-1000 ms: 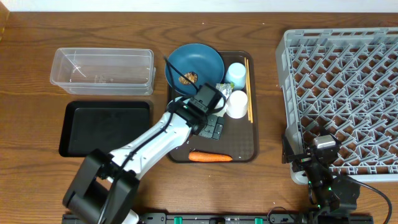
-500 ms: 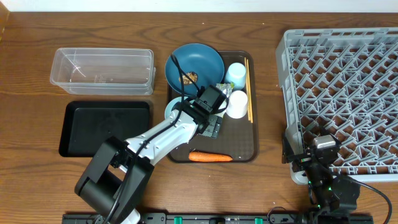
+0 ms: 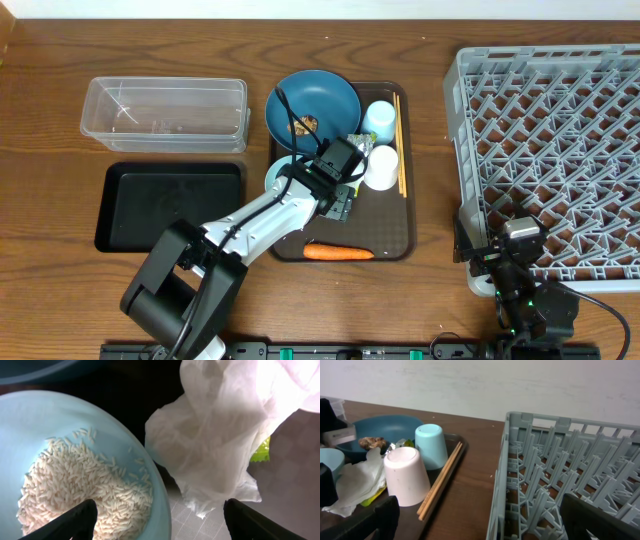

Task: Sort waste into correct bins and load items into the dishwasher rack
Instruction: 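Lower the left gripper and grasp the rim of the light-blue bowl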

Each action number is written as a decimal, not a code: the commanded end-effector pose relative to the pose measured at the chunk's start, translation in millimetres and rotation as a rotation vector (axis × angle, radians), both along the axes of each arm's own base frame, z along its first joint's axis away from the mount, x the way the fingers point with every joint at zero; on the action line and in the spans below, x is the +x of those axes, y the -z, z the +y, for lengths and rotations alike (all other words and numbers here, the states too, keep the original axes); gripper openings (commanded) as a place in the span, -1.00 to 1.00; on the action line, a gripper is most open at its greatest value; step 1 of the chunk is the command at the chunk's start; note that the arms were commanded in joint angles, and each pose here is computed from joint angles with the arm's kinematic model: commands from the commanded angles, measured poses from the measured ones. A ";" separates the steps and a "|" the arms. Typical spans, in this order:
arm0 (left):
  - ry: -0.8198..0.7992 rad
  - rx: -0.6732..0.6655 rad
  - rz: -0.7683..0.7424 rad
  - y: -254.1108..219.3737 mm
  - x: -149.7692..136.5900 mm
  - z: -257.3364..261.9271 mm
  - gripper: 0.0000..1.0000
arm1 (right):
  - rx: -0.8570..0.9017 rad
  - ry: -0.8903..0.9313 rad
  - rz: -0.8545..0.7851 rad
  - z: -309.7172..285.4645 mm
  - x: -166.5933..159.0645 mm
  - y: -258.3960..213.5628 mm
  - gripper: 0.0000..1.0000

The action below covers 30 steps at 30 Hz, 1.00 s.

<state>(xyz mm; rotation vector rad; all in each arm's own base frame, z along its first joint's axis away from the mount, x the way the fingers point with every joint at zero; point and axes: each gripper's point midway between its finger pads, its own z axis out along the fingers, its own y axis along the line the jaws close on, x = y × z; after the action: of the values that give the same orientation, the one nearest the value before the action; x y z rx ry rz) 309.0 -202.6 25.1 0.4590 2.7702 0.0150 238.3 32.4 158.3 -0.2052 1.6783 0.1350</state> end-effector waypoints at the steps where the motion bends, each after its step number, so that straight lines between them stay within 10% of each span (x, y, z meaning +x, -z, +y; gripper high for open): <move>1: 0.005 0.032 0.014 5.5 -4.6 6.2 0.61 | -0.012 -0.002 -0.002 -0.3 -0.1 1.2 0.99; 30: 0.049 0.062 0.034 17.1 -6.6 7.8 0.28 | -0.012 -0.002 -0.002 -0.3 -0.1 1.2 0.99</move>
<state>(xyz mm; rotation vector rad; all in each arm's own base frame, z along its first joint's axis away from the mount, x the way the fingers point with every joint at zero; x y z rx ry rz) 307.3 -200.8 18.1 0.5137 2.7800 0.0409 238.3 32.4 158.3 -0.2052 1.6783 0.1350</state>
